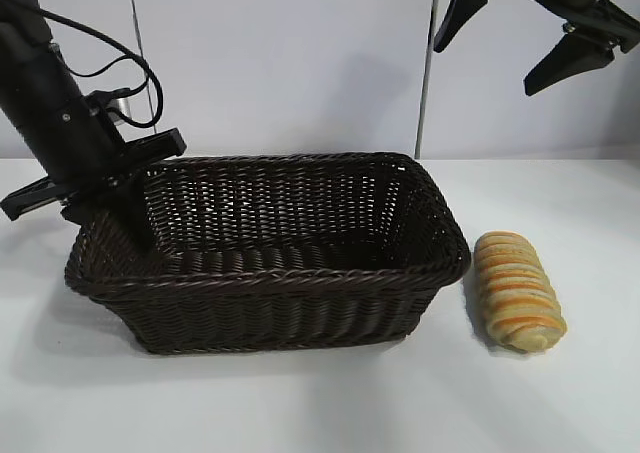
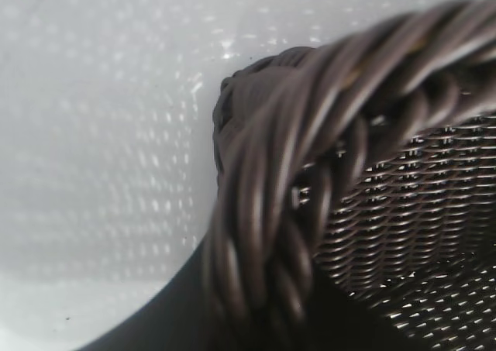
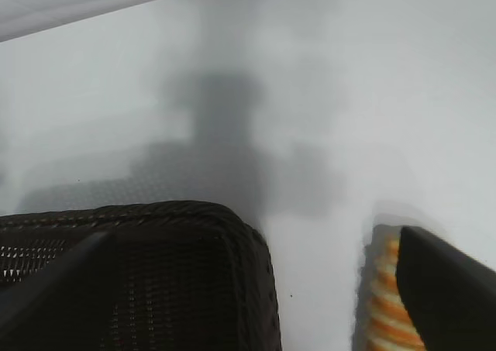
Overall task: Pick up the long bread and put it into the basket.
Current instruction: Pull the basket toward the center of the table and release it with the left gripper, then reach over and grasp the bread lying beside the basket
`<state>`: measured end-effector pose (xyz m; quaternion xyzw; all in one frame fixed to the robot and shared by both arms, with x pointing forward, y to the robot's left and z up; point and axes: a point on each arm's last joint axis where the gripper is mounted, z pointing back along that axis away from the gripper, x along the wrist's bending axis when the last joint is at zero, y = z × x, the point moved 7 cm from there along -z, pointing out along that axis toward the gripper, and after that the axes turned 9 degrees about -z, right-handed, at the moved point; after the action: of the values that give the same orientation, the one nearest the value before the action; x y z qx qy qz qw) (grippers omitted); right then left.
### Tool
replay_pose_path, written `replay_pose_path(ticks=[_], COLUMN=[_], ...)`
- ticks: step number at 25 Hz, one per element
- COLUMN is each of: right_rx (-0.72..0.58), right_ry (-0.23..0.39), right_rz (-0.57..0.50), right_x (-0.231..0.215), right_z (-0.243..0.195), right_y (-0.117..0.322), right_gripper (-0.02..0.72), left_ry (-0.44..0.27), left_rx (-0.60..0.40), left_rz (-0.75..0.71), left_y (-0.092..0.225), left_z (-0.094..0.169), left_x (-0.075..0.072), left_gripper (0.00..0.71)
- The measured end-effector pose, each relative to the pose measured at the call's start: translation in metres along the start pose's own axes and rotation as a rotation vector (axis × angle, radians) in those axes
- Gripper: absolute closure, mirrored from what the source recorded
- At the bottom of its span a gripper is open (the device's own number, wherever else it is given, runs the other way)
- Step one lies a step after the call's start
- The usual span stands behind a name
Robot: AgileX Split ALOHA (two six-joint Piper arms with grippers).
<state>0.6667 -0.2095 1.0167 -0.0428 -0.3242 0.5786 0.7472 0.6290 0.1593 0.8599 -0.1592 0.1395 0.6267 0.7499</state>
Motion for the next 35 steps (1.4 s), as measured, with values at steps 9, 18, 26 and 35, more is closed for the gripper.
replay_pose_path(ticks=[9,18,26,35], right_rx=[0.009,0.028,0.028,0.029], right_ry=[0.002,0.005,0.005,0.002], right_rz=[0.000,0.000,0.000,-0.004], right_x=[0.000,-0.001,-0.001,0.000], right_z=[0.000,0.000,0.000,0.000], right_y=[0.001,0.004,0.005,0.005], right_gripper=[0.008,0.008,0.008,0.008], left_ry=[-0.033,-0.141,-0.141,-0.141], left_rx=[-0.097,-0.205,-0.206,-0.206], left_rz=[-0.008,0.026,0.084,0.101], left_y=[-0.004,0.012,0.015,0.016], left_z=[0.048,0.127,0.132,0.132], left_x=[-0.005,0.003,0.003,0.003], left_gripper=[0.055,0.049,0.049,0.049])
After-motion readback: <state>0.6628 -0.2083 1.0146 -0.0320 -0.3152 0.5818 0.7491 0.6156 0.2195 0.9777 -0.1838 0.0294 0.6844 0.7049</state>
